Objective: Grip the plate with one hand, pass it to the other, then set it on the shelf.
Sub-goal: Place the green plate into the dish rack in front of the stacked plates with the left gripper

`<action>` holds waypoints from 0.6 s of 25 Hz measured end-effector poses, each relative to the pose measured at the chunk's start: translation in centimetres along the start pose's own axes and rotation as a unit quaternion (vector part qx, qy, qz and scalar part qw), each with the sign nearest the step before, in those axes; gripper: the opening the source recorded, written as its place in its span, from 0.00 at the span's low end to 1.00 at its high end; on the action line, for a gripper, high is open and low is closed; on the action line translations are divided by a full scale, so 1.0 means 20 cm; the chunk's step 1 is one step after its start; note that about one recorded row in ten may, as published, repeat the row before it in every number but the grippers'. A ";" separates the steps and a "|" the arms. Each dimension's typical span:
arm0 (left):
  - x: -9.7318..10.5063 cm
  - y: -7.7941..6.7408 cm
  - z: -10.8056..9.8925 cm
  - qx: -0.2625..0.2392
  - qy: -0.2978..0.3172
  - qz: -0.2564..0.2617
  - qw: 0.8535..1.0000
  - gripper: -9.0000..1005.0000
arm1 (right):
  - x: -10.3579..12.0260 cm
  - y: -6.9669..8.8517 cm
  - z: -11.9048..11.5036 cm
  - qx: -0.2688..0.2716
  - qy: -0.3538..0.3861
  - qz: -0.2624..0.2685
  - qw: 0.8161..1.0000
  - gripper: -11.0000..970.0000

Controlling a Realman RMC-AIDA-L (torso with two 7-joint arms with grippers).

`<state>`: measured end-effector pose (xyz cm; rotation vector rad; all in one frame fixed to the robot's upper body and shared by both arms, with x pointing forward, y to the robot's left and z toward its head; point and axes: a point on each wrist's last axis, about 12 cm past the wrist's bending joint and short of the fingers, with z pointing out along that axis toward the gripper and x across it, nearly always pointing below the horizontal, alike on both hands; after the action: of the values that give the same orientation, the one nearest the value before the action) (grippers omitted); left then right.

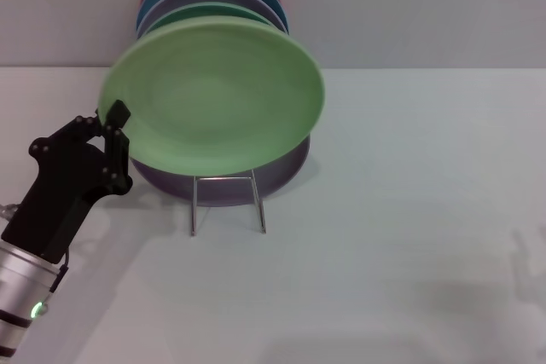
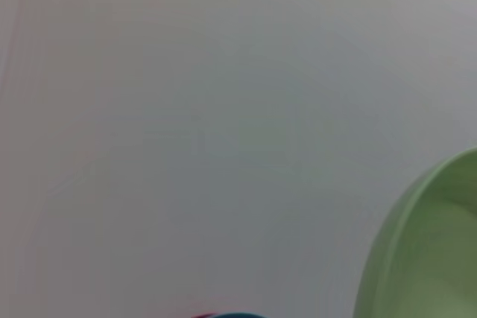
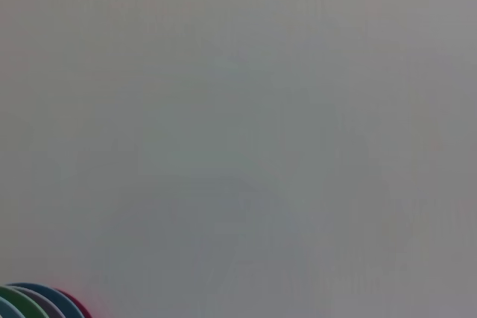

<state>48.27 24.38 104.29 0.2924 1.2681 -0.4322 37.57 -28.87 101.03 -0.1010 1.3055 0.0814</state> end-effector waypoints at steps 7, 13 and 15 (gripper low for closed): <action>0.01 0.02 0.01 0.014 0.008 0.021 1.000 0.07 | 0.00 0.00 0.00 0.000 -0.001 0.001 1.000 0.40; 0.02 0.02 -0.01 0.033 0.013 0.044 0.998 0.07 | 0.00 0.01 0.00 0.001 0.000 0.003 1.000 0.41; 0.03 0.02 -0.01 0.036 0.017 0.055 0.998 0.07 | 0.00 0.01 0.00 0.000 0.000 0.004 1.000 0.41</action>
<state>48.49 24.76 103.73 0.4305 1.2641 -0.3808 37.56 -28.68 101.02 -0.0952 1.3060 0.0874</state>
